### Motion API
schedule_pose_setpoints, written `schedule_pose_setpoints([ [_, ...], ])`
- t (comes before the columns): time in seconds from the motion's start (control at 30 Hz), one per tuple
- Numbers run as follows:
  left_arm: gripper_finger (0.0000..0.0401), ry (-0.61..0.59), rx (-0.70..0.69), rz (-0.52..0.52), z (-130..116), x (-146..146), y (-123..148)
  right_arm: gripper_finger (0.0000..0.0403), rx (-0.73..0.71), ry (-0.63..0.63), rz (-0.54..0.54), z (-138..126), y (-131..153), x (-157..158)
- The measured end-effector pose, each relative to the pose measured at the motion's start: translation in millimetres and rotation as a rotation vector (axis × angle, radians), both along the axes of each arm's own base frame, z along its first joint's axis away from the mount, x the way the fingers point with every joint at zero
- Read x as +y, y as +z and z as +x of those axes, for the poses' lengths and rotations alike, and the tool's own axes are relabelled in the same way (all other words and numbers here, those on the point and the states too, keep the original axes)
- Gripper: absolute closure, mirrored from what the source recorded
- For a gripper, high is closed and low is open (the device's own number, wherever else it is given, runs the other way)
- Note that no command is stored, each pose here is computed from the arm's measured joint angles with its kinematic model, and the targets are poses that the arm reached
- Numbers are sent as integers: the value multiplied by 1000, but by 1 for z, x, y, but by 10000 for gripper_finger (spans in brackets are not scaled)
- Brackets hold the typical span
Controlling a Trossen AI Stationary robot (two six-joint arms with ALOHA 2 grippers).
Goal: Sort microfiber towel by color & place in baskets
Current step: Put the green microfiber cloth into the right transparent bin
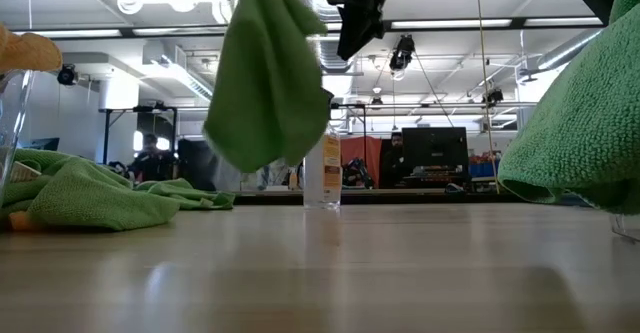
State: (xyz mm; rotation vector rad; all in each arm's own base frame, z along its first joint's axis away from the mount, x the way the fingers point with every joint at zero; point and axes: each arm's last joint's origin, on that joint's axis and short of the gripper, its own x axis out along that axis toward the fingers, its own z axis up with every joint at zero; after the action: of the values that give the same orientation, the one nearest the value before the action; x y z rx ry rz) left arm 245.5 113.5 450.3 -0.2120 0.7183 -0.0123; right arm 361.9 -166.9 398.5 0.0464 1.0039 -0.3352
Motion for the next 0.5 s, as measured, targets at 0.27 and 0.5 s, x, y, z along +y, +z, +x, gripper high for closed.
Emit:
schedule_pose_setpoints([
  [0.27,400,-76,-66,35,10,-20,10,255,-175,-73,5,13,9,1],
  [0.5,400,-57,10,35,15,-17,-9,255,-224,-37,32,27,12,29],
])
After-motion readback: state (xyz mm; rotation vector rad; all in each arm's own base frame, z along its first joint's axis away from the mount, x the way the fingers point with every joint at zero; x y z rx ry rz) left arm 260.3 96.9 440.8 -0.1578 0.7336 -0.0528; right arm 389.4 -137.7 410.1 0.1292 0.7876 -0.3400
